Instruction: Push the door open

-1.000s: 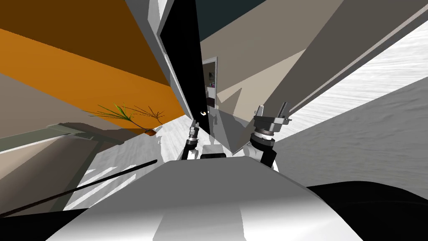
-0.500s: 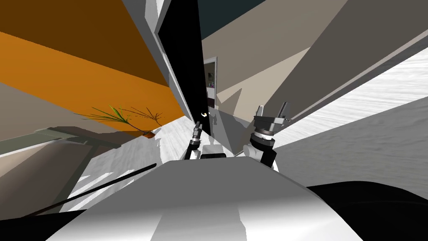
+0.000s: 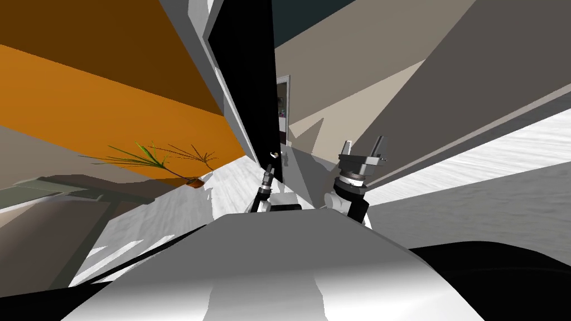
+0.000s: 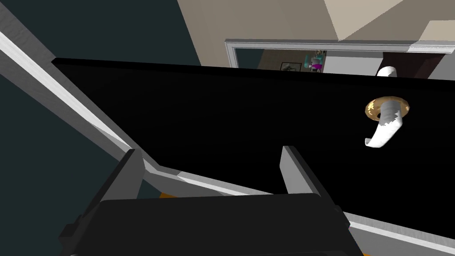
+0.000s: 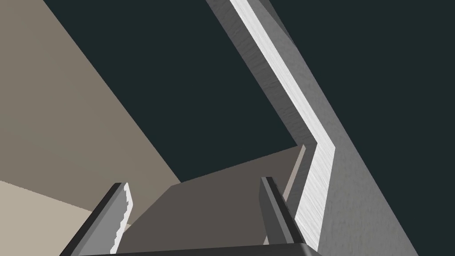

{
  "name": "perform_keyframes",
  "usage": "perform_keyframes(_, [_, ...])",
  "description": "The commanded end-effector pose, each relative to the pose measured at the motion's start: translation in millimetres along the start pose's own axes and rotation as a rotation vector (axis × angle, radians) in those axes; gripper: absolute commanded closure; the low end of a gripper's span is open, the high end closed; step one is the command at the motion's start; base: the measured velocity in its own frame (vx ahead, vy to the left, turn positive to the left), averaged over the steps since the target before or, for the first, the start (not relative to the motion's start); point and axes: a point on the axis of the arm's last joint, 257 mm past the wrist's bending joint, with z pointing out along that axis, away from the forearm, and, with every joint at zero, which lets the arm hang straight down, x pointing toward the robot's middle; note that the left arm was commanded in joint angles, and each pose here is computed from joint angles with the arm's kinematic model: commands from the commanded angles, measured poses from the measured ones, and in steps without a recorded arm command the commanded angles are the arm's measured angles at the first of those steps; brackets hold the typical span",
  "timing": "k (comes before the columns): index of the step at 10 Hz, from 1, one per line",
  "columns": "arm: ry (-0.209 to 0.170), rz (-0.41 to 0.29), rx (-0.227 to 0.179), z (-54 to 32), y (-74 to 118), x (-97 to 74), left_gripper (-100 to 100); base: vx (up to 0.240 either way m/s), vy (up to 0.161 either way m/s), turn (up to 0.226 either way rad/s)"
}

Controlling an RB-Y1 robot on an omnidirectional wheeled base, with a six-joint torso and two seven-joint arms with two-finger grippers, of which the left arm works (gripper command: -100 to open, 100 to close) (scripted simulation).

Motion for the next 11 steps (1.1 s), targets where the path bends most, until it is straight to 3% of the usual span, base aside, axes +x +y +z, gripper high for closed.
perform_keyframes(1, [0.015, -0.016, -0.019, -2.8, 10.1, 9.1, -100, 0.101, 0.094, -0.030])
perform_keyframes(11, [0.106, -0.094, -0.135, -23.2, 67.6, 61.5, -100, 0.083, 0.100, -0.039])
